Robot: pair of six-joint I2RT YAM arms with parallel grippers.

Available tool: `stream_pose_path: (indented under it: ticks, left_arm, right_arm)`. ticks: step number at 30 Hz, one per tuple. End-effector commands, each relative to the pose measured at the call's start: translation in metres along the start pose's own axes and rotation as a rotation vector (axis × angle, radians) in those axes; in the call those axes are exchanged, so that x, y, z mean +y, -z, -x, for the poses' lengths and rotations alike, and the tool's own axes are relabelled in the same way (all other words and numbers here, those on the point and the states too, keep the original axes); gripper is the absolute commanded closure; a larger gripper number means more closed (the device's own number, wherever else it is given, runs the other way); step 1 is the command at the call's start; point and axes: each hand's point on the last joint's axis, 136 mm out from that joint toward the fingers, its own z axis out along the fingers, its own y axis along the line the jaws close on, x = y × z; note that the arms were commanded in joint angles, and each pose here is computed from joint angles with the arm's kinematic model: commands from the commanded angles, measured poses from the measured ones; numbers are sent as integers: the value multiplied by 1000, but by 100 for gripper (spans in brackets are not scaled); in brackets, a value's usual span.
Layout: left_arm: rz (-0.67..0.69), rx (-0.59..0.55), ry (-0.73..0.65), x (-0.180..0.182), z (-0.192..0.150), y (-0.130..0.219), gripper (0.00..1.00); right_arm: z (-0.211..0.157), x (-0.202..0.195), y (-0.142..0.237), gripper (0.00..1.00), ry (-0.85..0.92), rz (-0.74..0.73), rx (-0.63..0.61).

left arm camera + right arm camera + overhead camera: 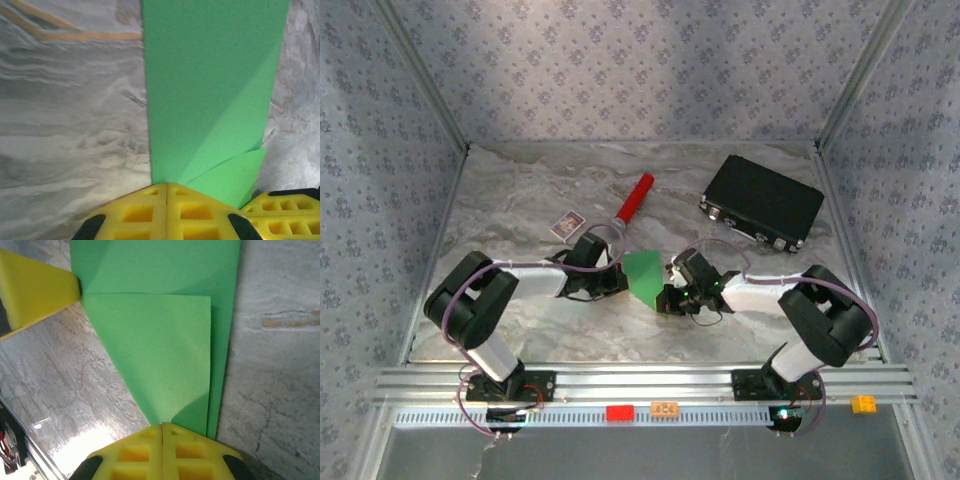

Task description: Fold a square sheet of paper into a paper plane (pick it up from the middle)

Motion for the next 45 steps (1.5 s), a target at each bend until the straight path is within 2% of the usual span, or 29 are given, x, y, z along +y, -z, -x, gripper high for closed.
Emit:
stream_pose_path:
  ticks: [1,13,18,21,24,28,33,39,45]
  left_arm:
    - [96,-49,19,22,11,9,98]
    - [59,-48,11,11,3,21,98]
    - [34,-63,-21,0,-2,29,95]
    - [23,-66,-35,-4,-1,32,93]
    - [11,-72,-48,-8,-1,34,89]
    - [-3,-86,-55,-10,0,36,73]
    - [-24,-106,-75,-15,1,40,60]
    - [-35,-138,-89,-16,0,42,54]
    - [-29,-193,-108,-17,2,50,52]
  right_arm:
    - [-38,-38,-1,100,-59,-118,120]
    - [-38,-33,3,100,-38,-101,124]
    - [-16,-2,11,97,2,4,44]
    - [1,8,23,93,23,7,-29]
    - [18,2,39,88,14,-30,-120]
    - [34,-14,55,81,-48,-47,-211]
    - [41,-20,61,69,-58,-58,-261]
    - [47,-11,56,61,-33,-34,-269]
    - [48,-8,53,60,-20,-39,-273]
